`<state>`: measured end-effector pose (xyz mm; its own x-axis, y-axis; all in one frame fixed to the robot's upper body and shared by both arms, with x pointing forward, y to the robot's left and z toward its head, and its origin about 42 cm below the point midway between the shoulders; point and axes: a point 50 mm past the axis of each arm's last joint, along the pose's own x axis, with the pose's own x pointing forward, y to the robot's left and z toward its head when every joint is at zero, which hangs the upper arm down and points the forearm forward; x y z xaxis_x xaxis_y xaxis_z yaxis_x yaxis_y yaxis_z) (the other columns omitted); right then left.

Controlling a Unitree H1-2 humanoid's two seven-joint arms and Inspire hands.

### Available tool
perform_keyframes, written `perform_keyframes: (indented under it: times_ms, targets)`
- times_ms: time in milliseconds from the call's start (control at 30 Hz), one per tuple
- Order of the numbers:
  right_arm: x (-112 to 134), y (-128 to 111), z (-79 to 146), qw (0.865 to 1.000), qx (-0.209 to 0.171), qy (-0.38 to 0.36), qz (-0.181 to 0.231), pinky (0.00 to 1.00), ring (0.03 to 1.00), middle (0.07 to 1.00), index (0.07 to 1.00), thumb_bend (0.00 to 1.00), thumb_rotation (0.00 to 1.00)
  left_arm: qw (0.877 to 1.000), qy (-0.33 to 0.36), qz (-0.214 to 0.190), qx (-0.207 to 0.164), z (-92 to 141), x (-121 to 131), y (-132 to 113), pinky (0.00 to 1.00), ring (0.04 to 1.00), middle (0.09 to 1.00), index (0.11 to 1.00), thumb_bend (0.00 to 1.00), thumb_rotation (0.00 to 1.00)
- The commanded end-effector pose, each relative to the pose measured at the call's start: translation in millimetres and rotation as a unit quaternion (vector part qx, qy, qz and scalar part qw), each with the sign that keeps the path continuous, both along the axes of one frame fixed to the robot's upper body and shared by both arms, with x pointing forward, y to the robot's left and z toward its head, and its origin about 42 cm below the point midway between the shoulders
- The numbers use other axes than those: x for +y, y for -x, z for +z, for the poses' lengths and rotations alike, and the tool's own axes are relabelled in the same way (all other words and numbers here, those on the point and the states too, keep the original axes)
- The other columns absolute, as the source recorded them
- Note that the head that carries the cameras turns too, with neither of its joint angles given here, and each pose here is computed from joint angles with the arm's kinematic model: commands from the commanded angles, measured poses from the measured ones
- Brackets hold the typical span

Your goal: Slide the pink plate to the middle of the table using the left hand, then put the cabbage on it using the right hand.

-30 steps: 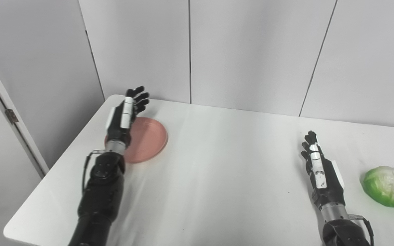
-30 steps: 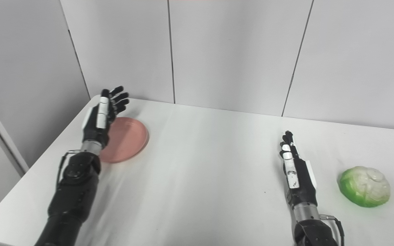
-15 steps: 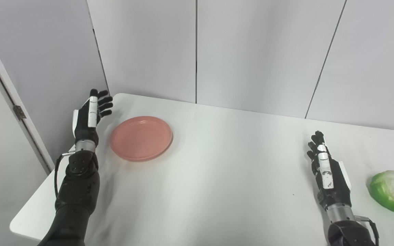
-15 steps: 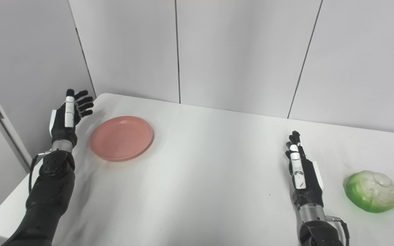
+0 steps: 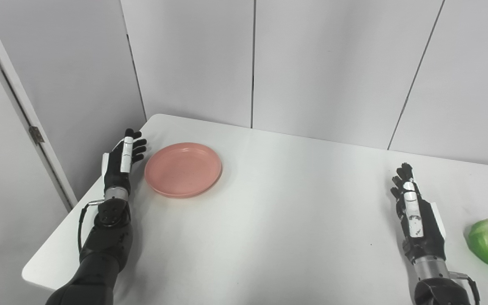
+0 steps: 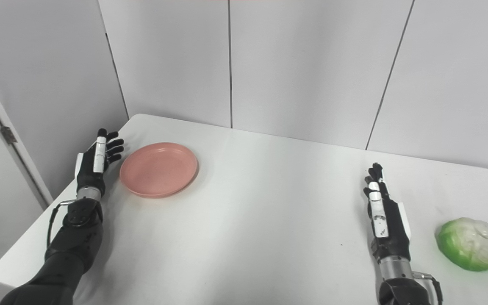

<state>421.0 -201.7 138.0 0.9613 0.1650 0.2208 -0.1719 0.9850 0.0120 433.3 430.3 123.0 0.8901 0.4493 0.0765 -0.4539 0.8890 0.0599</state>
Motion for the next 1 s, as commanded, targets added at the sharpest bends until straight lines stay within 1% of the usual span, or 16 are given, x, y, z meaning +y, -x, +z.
perform_keyframes:
  times_ms: [0, 100, 167, 233, 333, 467, 533, 700, 800, 867, 967]
  targets:
    - [-2.0, 2.3, 3.4, 1.000, -0.018, -0.003, -0.003, 1.00, 0.999, 1.000, 1.000, 0.65, 0.98, 0.999, -0.011, -0.021, -0.031, 21.8, -3.5, -17.0, 0.79, 0.784, 0.772, 0.750, 0.77, 1.00]
    - [-1.2, 1.4, 3.7, 1.000, -0.021, -0.002, -0.002, 1.00, 1.000, 1.000, 1.000, 0.65, 0.99, 0.999, -0.008, -0.043, -0.018, 12.5, -15.2, -19.6, 0.80, 0.786, 0.763, 0.746, 0.78, 1.00]
    - [-1.2, 1.9, 3.5, 1.000, -0.021, -0.004, -0.002, 1.00, 0.999, 1.000, 1.000, 0.64, 0.98, 0.998, -0.011, -0.057, -0.012, 8.0, -22.1, -20.7, 0.80, 0.778, 0.762, 0.754, 0.78, 1.00]
    - [-1.1, 2.2, 3.2, 1.000, -0.018, -0.007, 0.000, 1.00, 1.000, 1.000, 1.000, 0.65, 0.97, 0.998, -0.014, -0.068, -0.007, 4.5, -28.6, -21.9, 0.81, 0.778, 0.763, 0.757, 0.79, 1.00]
    - [-0.6, -0.2, 1.7, 1.000, -0.019, -0.012, 0.002, 1.00, 1.000, 1.000, 1.000, 0.65, 0.97, 0.997, -0.013, -0.075, -0.003, 1.4, -39.7, -24.3, 0.81, 0.781, 0.765, 0.761, 0.80, 1.00]
    - [-0.8, -1.1, 2.3, 1.000, -0.018, -0.009, 0.003, 1.00, 1.000, 1.000, 1.000, 0.66, 0.99, 0.996, 0.003, -0.086, -0.015, 0.7, -54.7, -26.8, 0.82, 0.782, 0.765, 0.756, 0.78, 1.00]
    - [-0.6, -0.8, 2.6, 1.000, -0.015, -0.011, 0.006, 1.00, 1.000, 1.000, 1.000, 0.66, 0.98, 0.995, 0.015, -0.095, -0.022, 0.9, -65.3, -28.5, 0.79, 0.774, 0.765, 0.755, 0.79, 1.00]
    - [-1.0, -3.3, 2.0, 1.000, -0.013, -0.011, 0.006, 1.00, 1.000, 1.000, 1.000, 0.67, 0.98, 0.991, 0.038, -0.128, -0.028, 1.8, -94.7, -34.3, 0.82, 0.791, 0.774, 0.759, 0.81, 1.00]
    - [-1.5, -2.2, 3.0, 1.000, -0.016, -0.010, 0.006, 1.00, 1.000, 1.000, 1.000, 0.66, 0.98, 0.988, 0.054, -0.143, -0.032, 1.8, -115.4, -36.8, 0.84, 0.798, 0.778, 0.760, 0.81, 1.00]
    - [-2.1, -0.5, 3.7, 1.000, -0.018, -0.007, 0.005, 1.00, 1.000, 1.000, 1.000, 0.64, 0.99, 0.985, 0.053, -0.159, -0.029, 1.6, -129.3, -37.1, 0.83, 0.800, 0.783, 0.767, 0.82, 1.00]
    - [-2.6, 1.3, 4.4, 1.000, -0.017, 0.000, 0.003, 1.00, 1.000, 1.000, 1.000, 0.63, 1.00, 0.983, 0.034, -0.177, -0.030, -1.4, -142.8, -37.0, 0.83, 0.799, 0.782, 0.768, 0.82, 1.00]
